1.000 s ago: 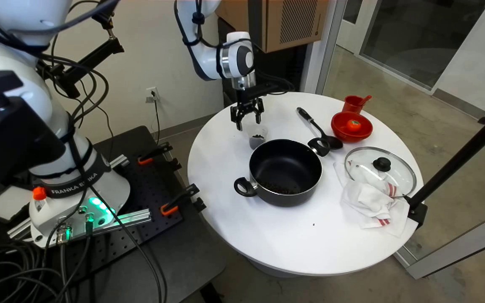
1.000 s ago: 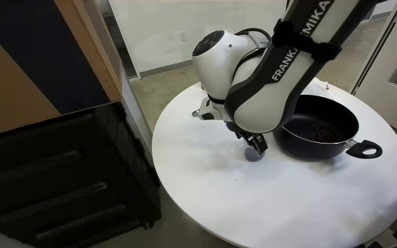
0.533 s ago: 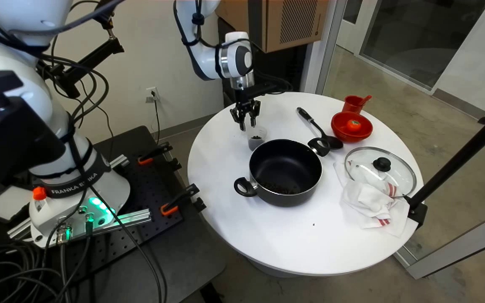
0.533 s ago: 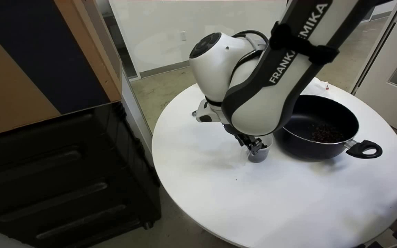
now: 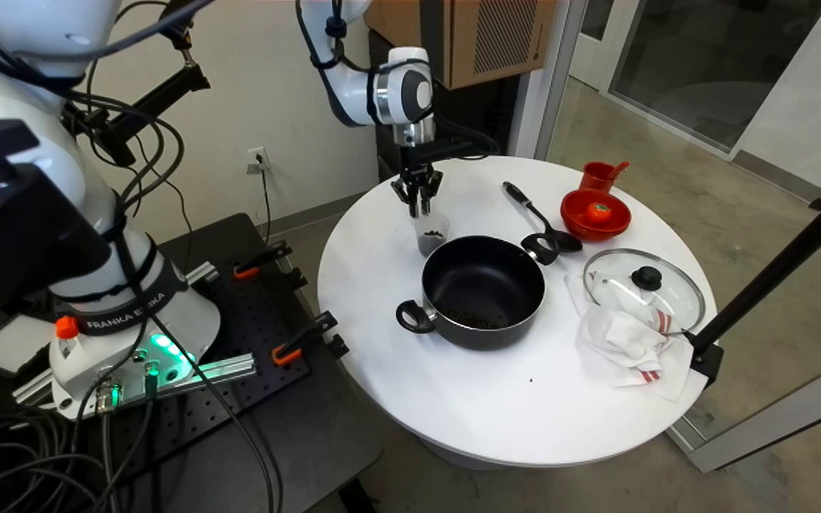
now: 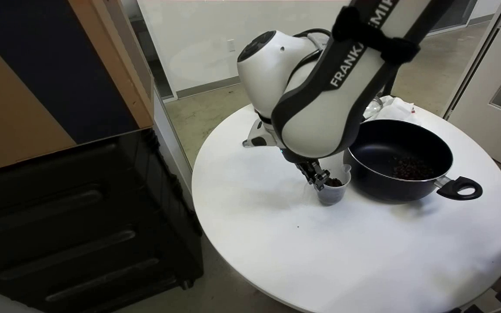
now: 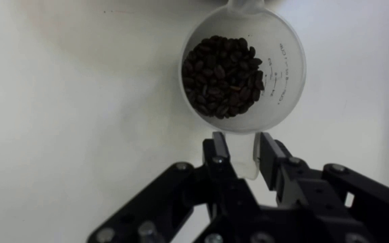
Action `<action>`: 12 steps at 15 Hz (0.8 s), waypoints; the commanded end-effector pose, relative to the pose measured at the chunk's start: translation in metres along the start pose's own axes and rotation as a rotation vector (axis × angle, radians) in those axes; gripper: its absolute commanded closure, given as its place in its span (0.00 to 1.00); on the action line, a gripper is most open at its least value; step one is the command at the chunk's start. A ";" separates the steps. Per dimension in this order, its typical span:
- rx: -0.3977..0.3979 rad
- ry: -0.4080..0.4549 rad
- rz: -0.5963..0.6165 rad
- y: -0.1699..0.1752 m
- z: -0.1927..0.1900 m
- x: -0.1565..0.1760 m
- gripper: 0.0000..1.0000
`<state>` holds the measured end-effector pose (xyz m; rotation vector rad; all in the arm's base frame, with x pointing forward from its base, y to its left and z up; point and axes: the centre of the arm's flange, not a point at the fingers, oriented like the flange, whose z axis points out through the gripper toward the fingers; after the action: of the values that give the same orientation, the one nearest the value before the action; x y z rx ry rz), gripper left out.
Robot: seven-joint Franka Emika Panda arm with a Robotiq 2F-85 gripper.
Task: Pick the jar and pour the beans into the pot
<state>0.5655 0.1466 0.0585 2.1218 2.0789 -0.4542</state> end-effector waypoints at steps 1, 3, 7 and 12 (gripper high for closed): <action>0.050 0.045 0.090 0.017 -0.057 -0.031 0.93; 0.068 0.084 0.142 0.030 -0.092 -0.057 0.93; 0.090 0.160 0.177 0.044 -0.150 -0.114 0.93; 0.144 0.348 0.083 0.037 -0.172 -0.184 0.93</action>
<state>0.6286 0.0529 0.2543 2.4657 2.0521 -0.2773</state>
